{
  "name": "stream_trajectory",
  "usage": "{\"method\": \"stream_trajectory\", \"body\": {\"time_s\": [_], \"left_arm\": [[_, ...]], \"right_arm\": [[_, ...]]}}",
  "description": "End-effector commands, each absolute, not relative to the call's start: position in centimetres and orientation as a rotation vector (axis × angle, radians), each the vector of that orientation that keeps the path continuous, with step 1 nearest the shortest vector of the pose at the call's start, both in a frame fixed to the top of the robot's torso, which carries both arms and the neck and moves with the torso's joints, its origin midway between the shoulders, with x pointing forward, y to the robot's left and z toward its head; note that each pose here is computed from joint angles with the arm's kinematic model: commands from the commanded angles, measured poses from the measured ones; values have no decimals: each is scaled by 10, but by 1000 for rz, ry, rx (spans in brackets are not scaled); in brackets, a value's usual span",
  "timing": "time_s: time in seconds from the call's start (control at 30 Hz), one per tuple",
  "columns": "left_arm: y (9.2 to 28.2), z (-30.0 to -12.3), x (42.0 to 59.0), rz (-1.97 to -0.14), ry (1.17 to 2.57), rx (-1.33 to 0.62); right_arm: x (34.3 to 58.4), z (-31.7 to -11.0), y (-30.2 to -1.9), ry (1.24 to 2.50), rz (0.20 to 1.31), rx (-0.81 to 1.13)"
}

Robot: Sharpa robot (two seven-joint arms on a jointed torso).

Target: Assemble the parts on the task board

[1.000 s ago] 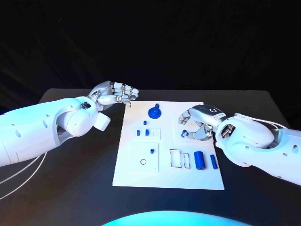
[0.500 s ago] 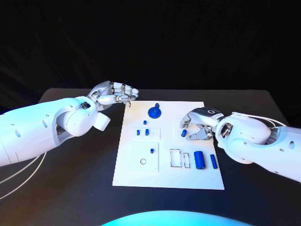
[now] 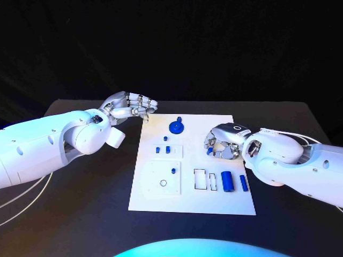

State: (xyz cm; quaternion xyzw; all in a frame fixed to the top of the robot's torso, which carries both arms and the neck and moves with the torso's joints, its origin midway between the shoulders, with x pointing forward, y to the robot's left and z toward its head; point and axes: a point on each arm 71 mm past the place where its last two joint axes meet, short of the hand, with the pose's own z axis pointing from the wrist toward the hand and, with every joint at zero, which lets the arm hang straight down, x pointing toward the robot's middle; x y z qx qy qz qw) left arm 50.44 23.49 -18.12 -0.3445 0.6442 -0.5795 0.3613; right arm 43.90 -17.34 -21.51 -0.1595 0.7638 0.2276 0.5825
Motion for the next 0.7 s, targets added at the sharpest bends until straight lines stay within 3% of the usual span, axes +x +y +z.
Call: {"method": "stream_trajectory", "body": {"time_s": [0.03, 0.7], "left_arm": [[234, -180, 504, -1506, 1664, -879], [235, -181, 504, -1502, 1668, -882]], "right_arm": [[438, -216, -171, 1766, 557, -370], [438, -212, -171, 1694, 521, -361]]}}
